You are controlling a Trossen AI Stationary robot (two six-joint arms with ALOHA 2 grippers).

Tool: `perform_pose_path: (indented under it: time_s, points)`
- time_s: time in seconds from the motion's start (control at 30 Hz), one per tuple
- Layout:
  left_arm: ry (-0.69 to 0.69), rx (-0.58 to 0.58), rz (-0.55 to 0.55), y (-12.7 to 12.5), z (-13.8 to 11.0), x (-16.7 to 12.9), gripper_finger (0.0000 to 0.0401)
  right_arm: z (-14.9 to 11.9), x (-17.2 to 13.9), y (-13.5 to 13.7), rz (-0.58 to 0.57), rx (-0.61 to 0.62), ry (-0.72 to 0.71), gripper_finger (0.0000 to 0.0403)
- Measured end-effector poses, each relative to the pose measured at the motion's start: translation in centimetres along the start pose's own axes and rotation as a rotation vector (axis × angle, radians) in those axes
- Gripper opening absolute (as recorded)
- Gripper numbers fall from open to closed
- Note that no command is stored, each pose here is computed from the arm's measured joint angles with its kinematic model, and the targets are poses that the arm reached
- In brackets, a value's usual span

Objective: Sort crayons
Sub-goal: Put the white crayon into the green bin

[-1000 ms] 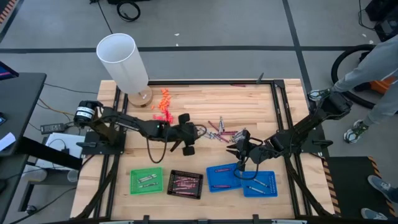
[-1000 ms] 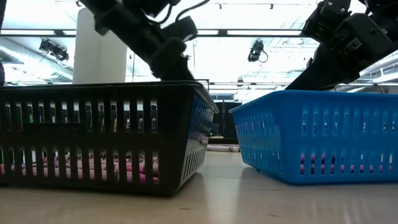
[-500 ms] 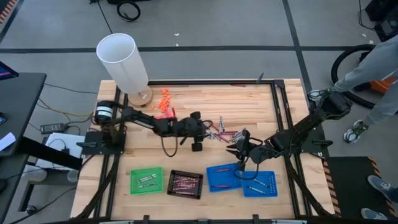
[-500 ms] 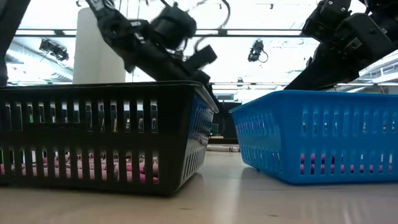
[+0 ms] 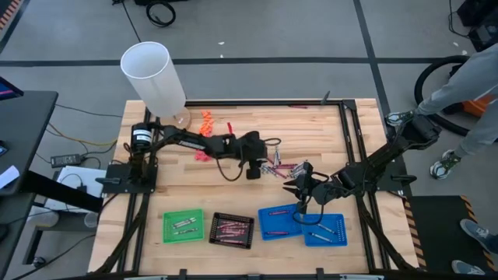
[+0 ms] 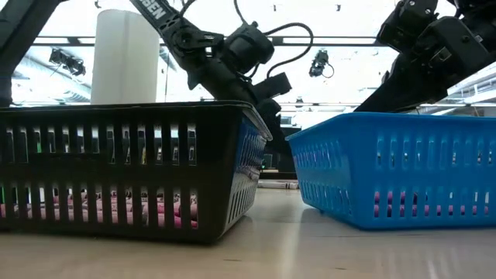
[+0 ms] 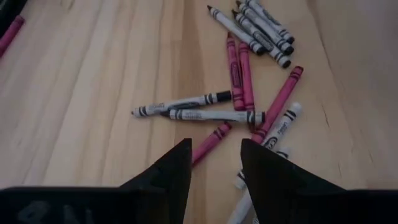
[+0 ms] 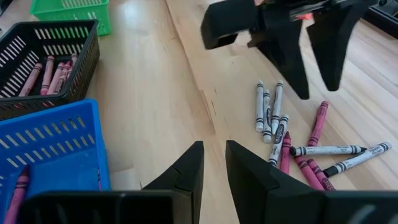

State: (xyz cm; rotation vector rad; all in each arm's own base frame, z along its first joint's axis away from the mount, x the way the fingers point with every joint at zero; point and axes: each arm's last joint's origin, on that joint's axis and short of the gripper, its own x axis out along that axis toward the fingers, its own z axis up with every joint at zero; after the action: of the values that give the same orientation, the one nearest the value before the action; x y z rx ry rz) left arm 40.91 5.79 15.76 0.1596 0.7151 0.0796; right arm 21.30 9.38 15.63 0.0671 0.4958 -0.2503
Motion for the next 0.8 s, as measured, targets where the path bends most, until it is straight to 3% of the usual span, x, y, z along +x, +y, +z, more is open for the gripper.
perform_pose_path:
  time_s: [0.27,0.53,0.8]
  points:
    - [-0.012,-0.050,-0.032,3.2,-1.0,0.5,0.0148,0.1,0.0,0.1,0.006,0.006,-0.008,0.0077]
    - [0.025,-0.139,-0.054,3.4,-2.0,1.5,0.0148,0.1,0.0,0.1,0.008,0.005,-0.011,0.0077]
    - [0.033,-0.220,-0.048,4.0,-0.8,1.3,0.0141,0.3,0.0,0.2,0.016,0.002,-0.030,0.0077]
